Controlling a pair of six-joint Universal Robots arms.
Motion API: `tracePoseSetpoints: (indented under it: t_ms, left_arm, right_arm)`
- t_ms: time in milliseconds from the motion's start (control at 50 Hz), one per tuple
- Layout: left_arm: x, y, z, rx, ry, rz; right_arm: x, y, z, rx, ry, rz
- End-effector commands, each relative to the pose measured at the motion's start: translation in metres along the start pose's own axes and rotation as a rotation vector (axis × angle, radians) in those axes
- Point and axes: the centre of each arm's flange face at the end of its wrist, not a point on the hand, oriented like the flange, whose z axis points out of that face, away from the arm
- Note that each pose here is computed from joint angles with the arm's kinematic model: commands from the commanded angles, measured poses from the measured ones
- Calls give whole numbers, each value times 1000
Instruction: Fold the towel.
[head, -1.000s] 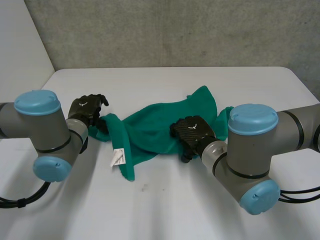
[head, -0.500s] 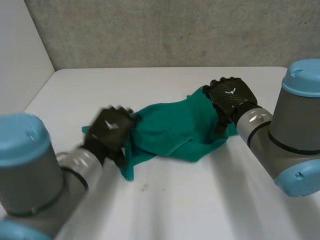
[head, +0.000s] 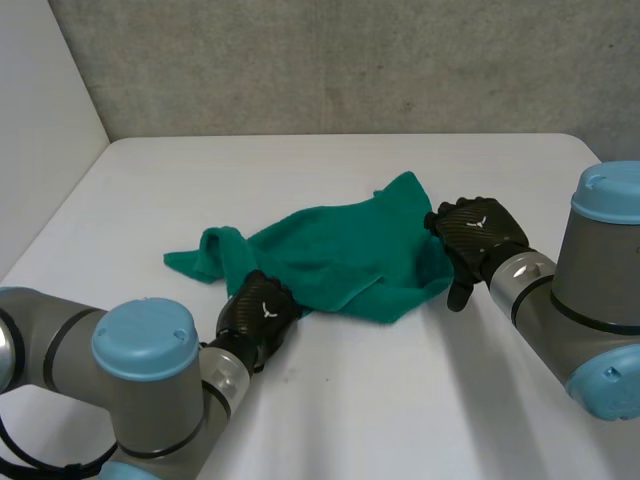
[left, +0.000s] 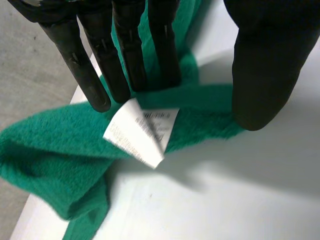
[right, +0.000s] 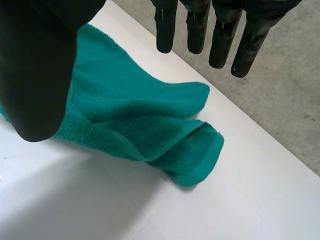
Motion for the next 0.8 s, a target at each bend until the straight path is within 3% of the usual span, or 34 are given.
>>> tracePoseSetpoints:
  t_ms: [20,220,520,660,800]
  left_arm:
    - [-4,12,11,-35,-40,55]
    - [-14,17,15,-60,-80,95]
    - [-89,-31,-3,120,-349,33]
    - [-139,-77,-43,301,-491,-123]
    - [-167,-102,-76,436,-568,-235]
  right_arm:
    - [4,3,1,-8,2,5]
    - [7,3,3,-4,8,7]
    - [34,-6,31,30,33,27]
    - [46,-24,52,75,-139,46]
    - [40,-29,75,84,-293,64]
